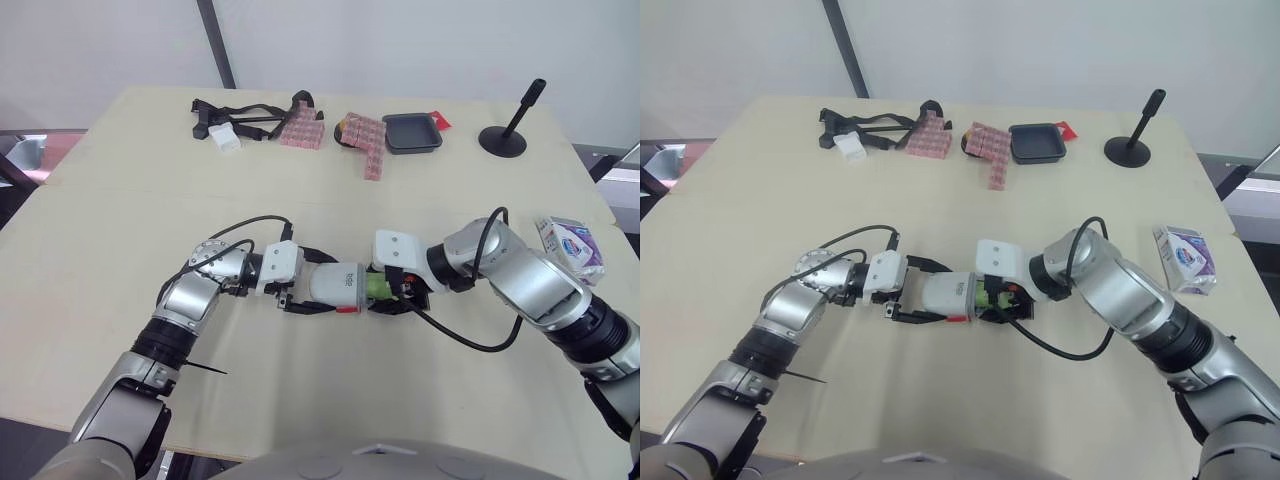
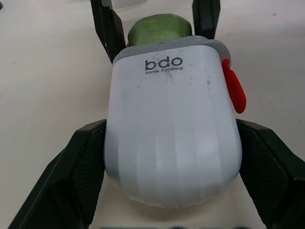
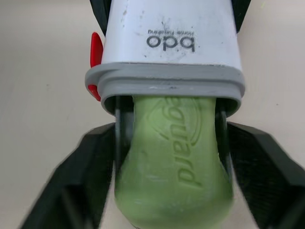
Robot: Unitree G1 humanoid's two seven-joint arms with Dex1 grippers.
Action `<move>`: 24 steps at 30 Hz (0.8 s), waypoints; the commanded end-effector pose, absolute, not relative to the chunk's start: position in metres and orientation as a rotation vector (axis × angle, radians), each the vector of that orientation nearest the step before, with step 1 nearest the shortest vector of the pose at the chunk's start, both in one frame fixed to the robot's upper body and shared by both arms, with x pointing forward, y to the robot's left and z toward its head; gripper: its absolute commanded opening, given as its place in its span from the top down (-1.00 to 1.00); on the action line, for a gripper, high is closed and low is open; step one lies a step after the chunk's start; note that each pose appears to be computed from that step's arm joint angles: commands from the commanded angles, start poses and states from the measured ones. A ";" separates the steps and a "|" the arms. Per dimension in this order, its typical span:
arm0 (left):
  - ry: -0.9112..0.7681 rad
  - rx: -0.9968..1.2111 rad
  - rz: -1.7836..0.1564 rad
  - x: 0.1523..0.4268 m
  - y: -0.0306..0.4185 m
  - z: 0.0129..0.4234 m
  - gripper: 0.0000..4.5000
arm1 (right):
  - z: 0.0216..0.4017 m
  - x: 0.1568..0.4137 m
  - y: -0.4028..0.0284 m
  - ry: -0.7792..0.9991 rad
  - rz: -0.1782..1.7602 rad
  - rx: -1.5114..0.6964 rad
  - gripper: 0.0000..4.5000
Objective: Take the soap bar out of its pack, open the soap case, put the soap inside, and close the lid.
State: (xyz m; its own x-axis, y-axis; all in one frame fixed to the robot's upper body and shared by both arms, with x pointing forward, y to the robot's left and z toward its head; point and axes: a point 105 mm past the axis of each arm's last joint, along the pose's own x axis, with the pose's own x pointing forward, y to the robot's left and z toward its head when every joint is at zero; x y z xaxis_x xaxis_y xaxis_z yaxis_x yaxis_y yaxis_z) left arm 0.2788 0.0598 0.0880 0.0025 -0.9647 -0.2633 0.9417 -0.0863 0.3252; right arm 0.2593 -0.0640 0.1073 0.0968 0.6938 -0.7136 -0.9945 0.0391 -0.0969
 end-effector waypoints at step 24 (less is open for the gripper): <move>-0.110 0.499 -1.590 0.279 0.060 0.096 -0.54 | 0.112 0.255 -0.122 0.611 1.316 -0.714 -1.00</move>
